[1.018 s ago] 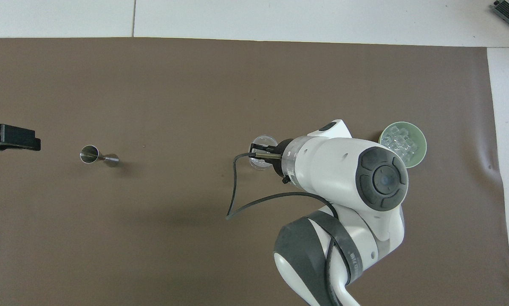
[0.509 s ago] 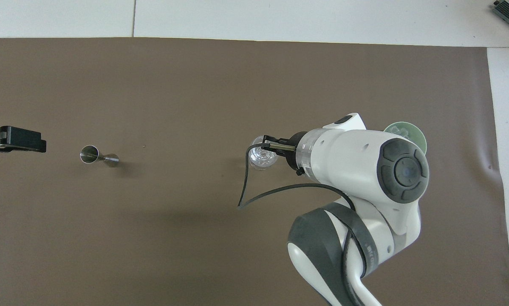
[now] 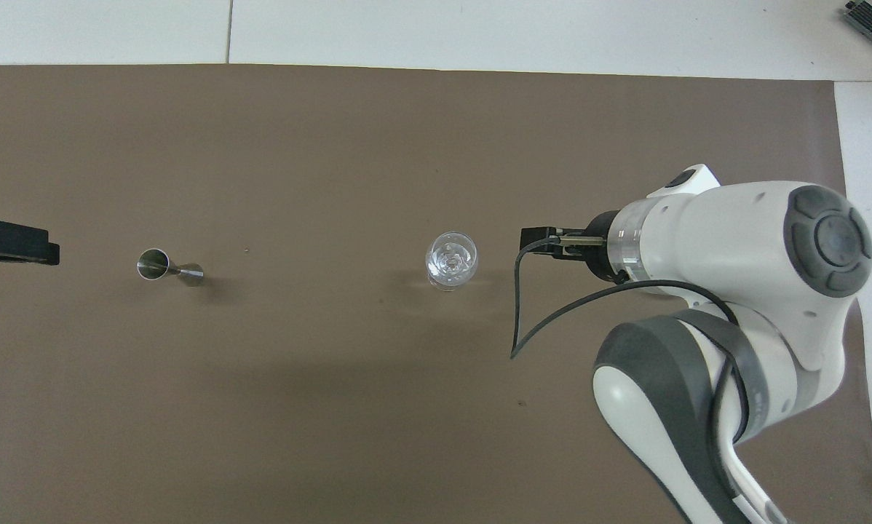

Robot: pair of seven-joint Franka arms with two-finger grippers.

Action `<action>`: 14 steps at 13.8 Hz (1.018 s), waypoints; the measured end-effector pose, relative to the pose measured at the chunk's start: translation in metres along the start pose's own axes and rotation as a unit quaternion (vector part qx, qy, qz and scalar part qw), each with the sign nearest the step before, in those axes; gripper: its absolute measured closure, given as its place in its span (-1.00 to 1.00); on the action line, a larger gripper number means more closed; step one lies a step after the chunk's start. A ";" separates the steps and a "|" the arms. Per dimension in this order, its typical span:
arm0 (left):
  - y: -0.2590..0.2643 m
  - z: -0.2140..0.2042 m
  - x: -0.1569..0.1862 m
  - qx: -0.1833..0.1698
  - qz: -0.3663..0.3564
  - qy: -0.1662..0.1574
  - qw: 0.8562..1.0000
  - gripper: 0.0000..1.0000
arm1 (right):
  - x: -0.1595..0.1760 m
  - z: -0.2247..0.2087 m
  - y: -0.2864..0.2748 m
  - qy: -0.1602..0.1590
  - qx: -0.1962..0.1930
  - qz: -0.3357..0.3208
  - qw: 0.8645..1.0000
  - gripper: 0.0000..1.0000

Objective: Pour wine and add ice with both arms

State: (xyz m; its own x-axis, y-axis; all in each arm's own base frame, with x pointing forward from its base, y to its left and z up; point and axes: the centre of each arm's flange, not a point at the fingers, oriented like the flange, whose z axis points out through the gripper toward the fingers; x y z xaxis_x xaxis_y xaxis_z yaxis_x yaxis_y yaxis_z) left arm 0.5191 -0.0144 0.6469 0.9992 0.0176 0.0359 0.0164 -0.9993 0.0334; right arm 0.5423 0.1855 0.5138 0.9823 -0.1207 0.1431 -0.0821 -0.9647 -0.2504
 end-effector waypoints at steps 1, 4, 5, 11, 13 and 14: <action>-0.001 0.000 0.002 0.002 0.001 0.001 1.000 -1.00 | 0.001 -0.002 0.007 -0.003 -0.003 0.002 1.000 -1.00; 0.001 0.003 0.003 0.004 0.012 -0.002 1.000 -1.00 | 0.009 -0.008 0.027 0.009 -0.038 -0.003 0.999 -1.00; 0.003 0.004 0.004 0.004 0.014 -0.003 1.000 -1.00 | 0.013 -0.012 0.034 0.015 -0.053 -0.008 0.998 -1.00; 0.002 0.005 0.004 0.004 0.015 -0.004 1.000 -1.00 | 0.033 -0.073 0.062 -0.014 -0.118 -0.004 0.993 -1.00; 0.002 0.005 0.004 0.004 0.015 -0.004 1.000 -1.00 | 0.037 -0.090 0.062 -0.021 -0.126 -0.019 0.992 -1.00; 0.002 0.005 0.004 0.004 0.015 -0.004 1.000 -1.00 | 0.039 -0.099 0.064 -0.025 -0.128 -0.020 0.991 -1.00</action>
State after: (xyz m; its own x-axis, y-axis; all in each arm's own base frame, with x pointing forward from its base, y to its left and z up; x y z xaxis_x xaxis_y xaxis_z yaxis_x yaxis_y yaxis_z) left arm 0.5232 -0.0165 0.6424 0.9995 -0.0117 0.0286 -0.0124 -0.9996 0.0241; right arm 0.5587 0.0959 0.5979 0.9923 -0.0748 0.0986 -0.0758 -0.9971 0.0059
